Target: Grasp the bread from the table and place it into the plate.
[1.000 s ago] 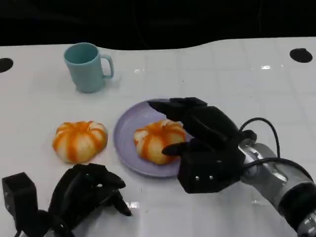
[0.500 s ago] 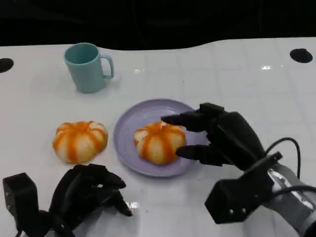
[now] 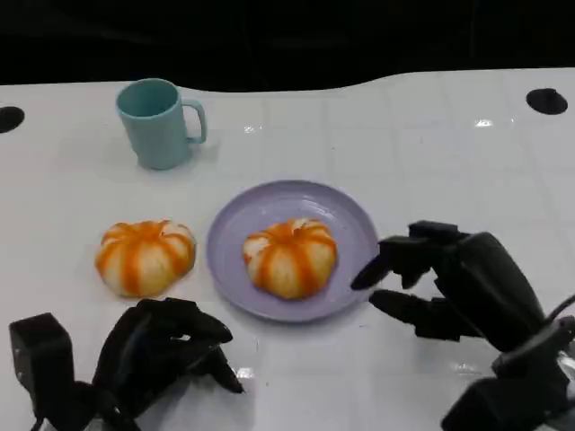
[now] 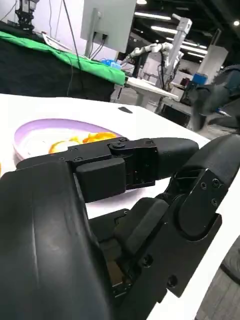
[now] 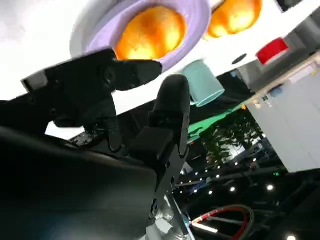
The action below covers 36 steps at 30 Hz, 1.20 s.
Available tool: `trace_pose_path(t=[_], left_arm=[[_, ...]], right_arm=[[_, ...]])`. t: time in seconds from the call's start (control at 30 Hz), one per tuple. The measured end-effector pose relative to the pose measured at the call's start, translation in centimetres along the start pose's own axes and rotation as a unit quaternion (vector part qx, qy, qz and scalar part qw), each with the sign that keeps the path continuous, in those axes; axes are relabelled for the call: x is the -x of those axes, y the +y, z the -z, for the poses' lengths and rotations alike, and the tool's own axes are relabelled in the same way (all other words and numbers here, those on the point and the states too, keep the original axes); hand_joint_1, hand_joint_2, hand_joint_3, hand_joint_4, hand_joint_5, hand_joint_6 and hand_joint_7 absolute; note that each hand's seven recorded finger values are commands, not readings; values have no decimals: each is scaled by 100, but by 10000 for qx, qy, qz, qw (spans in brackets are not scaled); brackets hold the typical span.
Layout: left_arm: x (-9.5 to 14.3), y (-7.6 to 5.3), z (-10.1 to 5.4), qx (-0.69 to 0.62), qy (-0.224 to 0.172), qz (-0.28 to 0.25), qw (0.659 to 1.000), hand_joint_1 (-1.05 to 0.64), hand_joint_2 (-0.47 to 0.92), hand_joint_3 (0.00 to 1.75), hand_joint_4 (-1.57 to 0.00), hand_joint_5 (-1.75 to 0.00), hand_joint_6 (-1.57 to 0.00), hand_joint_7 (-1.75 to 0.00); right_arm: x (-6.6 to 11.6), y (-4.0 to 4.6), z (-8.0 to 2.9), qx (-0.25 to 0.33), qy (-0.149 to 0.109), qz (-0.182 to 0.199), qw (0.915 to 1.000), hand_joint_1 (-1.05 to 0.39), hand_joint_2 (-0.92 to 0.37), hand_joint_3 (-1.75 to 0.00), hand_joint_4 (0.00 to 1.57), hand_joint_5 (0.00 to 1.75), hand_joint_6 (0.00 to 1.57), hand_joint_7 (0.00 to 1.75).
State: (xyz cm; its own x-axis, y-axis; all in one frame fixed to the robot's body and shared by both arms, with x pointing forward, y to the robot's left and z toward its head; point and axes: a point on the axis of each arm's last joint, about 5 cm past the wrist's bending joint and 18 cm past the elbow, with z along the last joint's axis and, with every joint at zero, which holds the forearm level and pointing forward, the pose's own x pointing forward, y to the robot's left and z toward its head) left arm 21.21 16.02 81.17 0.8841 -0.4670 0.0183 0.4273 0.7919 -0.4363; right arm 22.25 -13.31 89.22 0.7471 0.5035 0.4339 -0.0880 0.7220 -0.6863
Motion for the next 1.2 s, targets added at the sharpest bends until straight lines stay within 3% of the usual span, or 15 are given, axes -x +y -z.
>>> trace_pose_path(t=[0.2,0.5,0.8,1.2], left_arm=[[-16,-22,5,27,-7,-4,10000,-105,71,0,-157,-60,-157,-21],[-30,-40,-16,-23,-59,6,10000,-105,71,0,-157,-60,-157,-21],[-27,-37,-13,13,-30,-1,10000,-105,71,0,-157,-58,-157,-19],[-3,4,-35,-32,-16,-41,10000,-105,71,0,-157,-58,-157,-19]], right_arm=[[225,-90,-38,-186,195,-50,9996,-14,-40,-125,80,171,78,131],[532,-128,-35,-209,446,-80,9988,-16,-39,-126,87,174,81,137],[640,-58,42,-175,633,-34,9978,-17,-44,-121,86,175,75,152],[625,35,116,-432,784,35,9960,-18,-41,-124,83,175,76,144]])
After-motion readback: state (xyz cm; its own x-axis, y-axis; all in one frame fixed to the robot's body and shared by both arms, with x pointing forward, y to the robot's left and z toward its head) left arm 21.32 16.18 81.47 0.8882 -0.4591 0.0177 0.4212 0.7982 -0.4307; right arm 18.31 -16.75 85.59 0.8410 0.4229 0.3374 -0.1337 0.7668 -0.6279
